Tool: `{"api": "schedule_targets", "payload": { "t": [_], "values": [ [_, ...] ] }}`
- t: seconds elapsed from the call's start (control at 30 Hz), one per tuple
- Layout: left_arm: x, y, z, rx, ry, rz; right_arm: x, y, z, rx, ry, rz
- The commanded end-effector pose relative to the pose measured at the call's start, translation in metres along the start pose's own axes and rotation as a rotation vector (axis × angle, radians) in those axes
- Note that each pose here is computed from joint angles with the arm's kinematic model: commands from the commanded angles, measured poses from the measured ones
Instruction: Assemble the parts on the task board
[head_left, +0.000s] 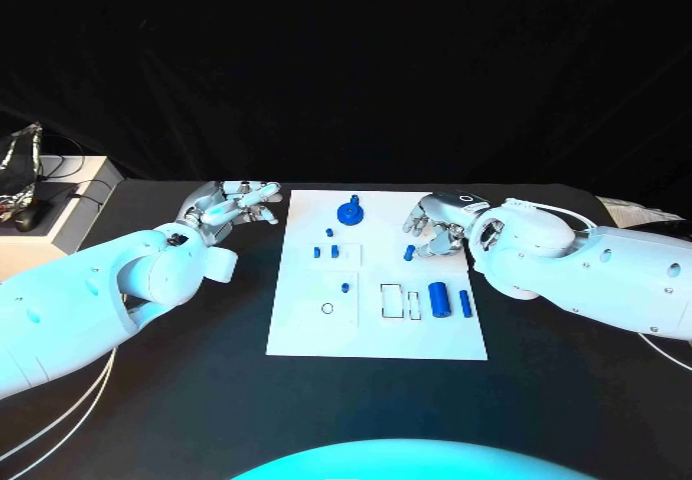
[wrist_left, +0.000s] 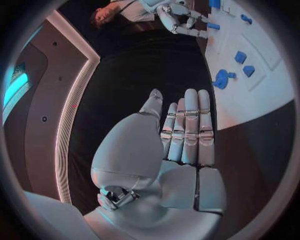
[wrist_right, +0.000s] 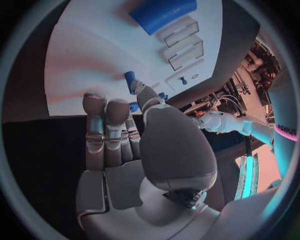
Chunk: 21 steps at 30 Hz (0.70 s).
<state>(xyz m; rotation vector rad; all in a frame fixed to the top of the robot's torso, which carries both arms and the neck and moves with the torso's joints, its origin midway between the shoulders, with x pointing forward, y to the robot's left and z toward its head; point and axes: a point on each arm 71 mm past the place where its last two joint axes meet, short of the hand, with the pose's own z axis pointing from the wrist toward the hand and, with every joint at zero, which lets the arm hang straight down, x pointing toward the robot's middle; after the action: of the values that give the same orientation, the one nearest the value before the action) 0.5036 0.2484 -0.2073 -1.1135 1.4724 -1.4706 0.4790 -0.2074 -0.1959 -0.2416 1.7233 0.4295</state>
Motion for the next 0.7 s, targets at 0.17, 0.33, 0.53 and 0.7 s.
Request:
{"api": "schedule_targets", "payload": {
  "t": [0.17, 0.33, 0.53, 0.7],
  "values": [
    [0.0011, -0.0002, -0.0003, -0.001, 0.016, -0.011, 0.012, 0.002, 0.002, -0.018, 0.09, -0.05],
    [0.0008, 0.0002, -0.0004, -0.006, 0.015, -0.01, 0.014, 0.004, 0.002, -0.017, 0.103, -0.049],
    [0.0009, 0.0004, -0.0004, -0.009, 0.016, -0.011, 0.015, 0.007, 0.003, -0.023, 0.107, -0.036],
    [0.0006, 0.0006, -0.0003, -0.011, 0.015, -0.01, 0.017, 0.01, 0.003, -0.03, 0.107, -0.028]
  ]
}}
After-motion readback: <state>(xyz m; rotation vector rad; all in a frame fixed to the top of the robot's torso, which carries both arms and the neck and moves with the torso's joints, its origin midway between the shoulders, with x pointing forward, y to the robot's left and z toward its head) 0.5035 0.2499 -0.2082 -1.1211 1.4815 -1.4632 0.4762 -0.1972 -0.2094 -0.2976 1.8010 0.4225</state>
